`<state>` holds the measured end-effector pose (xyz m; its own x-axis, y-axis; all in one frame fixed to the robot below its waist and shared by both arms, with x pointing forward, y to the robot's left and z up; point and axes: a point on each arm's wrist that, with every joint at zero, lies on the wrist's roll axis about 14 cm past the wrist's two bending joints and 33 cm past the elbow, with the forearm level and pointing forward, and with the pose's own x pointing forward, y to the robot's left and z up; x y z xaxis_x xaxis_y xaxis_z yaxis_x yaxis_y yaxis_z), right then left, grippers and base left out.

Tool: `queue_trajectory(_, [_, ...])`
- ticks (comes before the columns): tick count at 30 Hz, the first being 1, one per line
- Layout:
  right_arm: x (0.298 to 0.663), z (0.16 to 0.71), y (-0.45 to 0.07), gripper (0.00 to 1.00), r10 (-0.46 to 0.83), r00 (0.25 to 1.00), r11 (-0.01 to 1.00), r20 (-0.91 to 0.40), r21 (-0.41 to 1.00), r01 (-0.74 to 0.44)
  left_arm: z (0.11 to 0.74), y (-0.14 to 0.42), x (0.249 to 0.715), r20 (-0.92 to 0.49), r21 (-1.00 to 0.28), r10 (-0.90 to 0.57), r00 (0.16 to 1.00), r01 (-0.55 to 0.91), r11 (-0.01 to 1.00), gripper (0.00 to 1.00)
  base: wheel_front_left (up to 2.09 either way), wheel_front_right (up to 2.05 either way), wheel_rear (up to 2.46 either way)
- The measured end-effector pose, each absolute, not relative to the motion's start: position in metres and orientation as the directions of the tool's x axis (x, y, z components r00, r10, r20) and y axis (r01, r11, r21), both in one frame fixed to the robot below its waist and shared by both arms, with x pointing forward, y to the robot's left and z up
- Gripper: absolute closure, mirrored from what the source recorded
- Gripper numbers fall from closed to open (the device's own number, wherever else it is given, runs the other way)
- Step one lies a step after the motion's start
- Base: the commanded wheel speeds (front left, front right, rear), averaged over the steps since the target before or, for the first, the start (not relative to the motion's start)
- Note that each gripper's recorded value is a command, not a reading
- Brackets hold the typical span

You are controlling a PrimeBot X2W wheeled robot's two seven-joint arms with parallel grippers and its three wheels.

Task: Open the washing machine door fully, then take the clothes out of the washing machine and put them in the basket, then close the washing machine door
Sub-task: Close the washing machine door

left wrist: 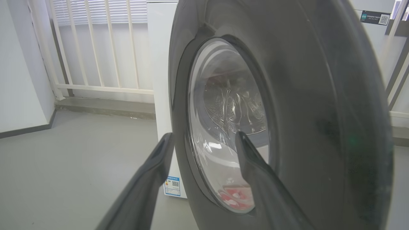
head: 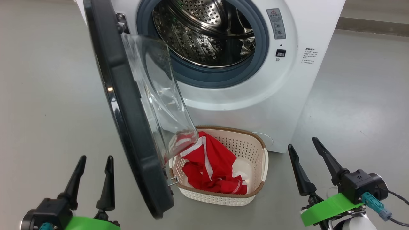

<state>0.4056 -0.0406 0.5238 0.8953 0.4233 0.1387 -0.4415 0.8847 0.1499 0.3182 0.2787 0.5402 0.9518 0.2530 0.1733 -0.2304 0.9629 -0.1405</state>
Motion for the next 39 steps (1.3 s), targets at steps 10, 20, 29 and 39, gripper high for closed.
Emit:
queue_trajectory(10, [0.406,0.523,-0.041,0.0,0.422,0.896,0.885,0.136,0.152,-0.44,0.535,0.278,0.319,0.158,-0.13,0.254,0.954,-0.235,0.963,0.0,0.0,0.0,0.0])
queue_trajectory(20, [0.405,0.525,-0.041,0.0,0.422,0.895,0.884,0.142,0.153,-0.441,0.53,0.278,0.317,0.145,-0.12,0.252,0.957,-0.236,0.964,0.13,0.0,0.0,0.0])
queue_trajectory(29, [0.403,0.528,-0.039,0.0,0.425,0.893,0.883,0.149,0.149,-0.446,0.523,0.278,0.314,0.123,-0.113,0.255,0.959,-0.241,0.964,1.0,0.0,0.0,0.0])
queue_trajectory(39, [0.399,0.525,-0.04,0.0,0.426,0.894,0.882,0.138,0.155,-0.444,0.537,0.285,0.321,0.153,-0.317,0.28,0.948,-0.221,0.922,1.0,0.0,0.0,0.0])
